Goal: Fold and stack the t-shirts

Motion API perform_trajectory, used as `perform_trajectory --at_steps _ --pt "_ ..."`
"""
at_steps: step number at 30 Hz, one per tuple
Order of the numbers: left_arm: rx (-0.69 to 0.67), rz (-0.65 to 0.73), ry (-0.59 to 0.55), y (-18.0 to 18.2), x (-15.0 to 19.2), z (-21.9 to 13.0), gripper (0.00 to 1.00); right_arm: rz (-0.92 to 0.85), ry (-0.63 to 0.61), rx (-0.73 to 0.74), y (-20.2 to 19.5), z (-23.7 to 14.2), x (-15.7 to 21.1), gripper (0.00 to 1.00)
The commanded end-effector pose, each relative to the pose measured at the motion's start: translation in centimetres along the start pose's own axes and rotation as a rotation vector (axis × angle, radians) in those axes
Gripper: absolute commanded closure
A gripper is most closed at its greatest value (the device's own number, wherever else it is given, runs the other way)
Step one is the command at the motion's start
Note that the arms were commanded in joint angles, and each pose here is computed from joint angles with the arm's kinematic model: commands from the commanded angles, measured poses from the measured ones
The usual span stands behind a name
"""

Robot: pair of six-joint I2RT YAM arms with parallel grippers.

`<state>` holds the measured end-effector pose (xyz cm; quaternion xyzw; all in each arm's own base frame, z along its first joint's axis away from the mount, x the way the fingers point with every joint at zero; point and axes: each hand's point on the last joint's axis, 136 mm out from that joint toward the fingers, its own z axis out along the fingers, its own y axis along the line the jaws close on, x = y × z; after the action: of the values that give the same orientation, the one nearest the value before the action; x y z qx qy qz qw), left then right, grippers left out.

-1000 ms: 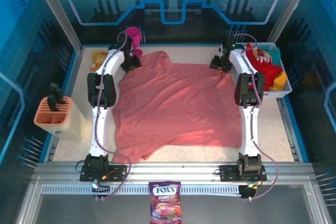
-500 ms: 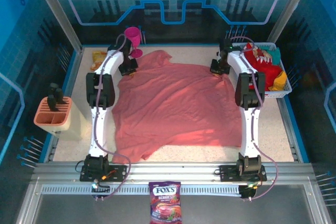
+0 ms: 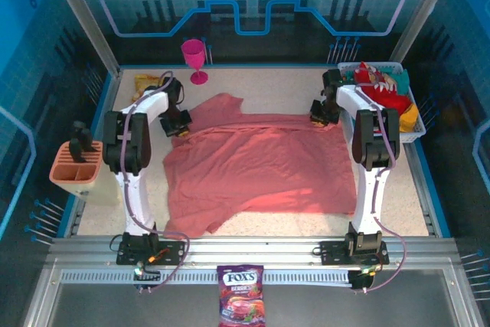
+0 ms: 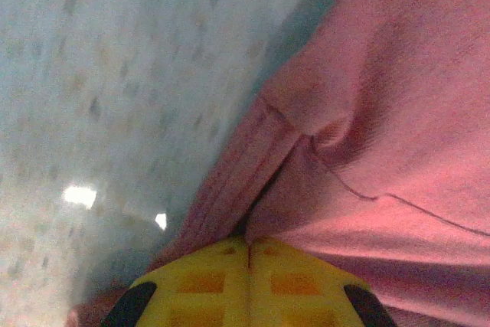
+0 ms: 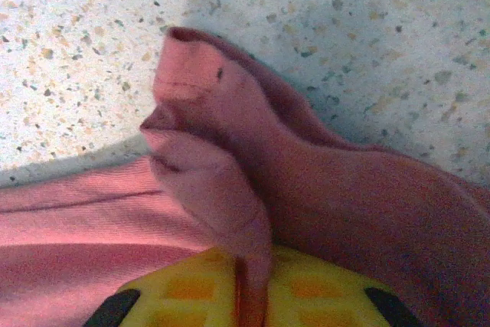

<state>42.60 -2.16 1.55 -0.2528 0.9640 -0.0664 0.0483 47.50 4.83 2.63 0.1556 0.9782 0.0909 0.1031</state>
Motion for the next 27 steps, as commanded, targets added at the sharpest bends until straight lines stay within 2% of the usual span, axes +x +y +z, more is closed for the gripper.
perform_trajectory --at_steps 1,2,3,4,6,10,16,19,22,27 --pt "-0.028 -0.005 0.053 1.2 2.7 -0.5 0.88 -0.016 -0.077 -0.031 0.6 -3.2 -1.3 0.67" --pt "-0.029 -0.002 0.045 1.2 2.6 -1.1 0.77 -0.022 -0.098 -0.037 0.7 -3.8 -1.8 0.54" --pt "-0.027 0.003 0.021 1.1 2.2 -2.0 0.65 -0.029 -0.123 -0.036 0.8 -4.7 -2.4 0.46" --pt "-0.015 0.007 -0.012 0.7 1.5 -3.0 0.55 -0.041 -0.149 -0.033 0.9 -5.5 -3.0 0.42" --pt "0.015 0.019 -0.08 -0.4 -0.5 -5.0 0.44 -0.055 -0.172 -0.029 1.0 -6.4 -3.9 0.34" --pt "0.047 0.045 -0.168 -2.2 -5.0 -7.2 0.45 -0.074 -0.181 0.023 0.3 -6.8 -5.2 0.28" --pt "0.09 0.019 -0.207 -3.2 -10.1 -6.0 0.5 -0.087 -0.159 0.055 -0.4 -5.4 -6.6 0.32" --pt "0.106 0.012 -0.159 -3.7 -10.5 -4.5 0.51 -0.11 -0.113 0.061 -0.3 -4.2 -6.6 0.35" --pt "0.144 0.004 -0.125 -4.4 -10.0 -2.9 0.51 -0.15 -0.082 -0.031 1.3 -3.0 -6.2 0.38" --pt "0.155 0.011 -0.073 -5.0 -8.6 -0.6 0.51 -0.203 -0.022 -0.045 2.6 -0.2 -5.1 0.49"
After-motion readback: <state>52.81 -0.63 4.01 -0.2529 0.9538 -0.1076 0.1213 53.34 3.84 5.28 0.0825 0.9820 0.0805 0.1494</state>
